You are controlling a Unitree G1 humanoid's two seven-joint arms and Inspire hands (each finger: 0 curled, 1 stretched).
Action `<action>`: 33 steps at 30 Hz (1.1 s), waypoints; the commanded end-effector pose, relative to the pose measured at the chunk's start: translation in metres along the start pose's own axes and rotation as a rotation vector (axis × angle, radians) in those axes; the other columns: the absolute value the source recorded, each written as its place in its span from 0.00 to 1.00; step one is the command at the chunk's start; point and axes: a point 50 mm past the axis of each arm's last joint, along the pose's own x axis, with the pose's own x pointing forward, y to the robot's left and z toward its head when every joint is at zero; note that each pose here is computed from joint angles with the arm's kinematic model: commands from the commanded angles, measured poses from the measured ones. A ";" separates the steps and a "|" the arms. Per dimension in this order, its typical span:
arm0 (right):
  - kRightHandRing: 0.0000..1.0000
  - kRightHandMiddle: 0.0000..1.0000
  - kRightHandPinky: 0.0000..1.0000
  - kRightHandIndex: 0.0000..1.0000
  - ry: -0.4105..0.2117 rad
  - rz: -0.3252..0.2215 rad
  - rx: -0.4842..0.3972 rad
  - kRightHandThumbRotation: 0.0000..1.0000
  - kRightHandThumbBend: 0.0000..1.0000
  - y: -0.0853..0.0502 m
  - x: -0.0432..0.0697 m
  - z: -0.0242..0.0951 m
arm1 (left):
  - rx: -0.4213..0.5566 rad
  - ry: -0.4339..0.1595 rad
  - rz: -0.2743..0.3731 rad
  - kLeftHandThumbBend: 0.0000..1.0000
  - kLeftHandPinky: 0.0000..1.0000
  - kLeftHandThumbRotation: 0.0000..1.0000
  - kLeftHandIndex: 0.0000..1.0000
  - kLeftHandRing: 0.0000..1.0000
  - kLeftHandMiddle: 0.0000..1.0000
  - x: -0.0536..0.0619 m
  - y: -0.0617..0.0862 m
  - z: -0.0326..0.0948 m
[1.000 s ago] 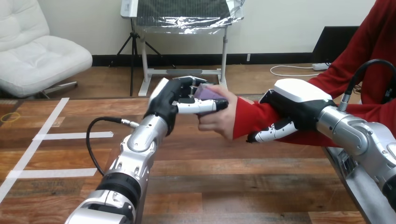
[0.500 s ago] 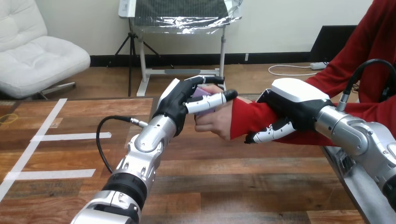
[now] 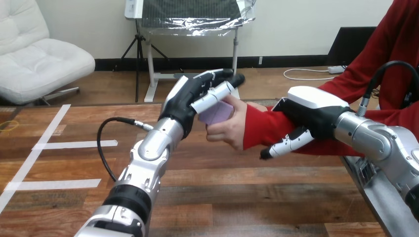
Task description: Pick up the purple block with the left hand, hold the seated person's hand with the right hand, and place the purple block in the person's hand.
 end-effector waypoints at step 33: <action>0.86 0.87 0.74 0.88 0.002 0.068 0.020 0.67 1.00 -0.014 -0.022 0.000 | -0.001 -0.181 0.147 0.60 0.73 0.68 0.75 0.80 0.81 -0.044 0.033 0.006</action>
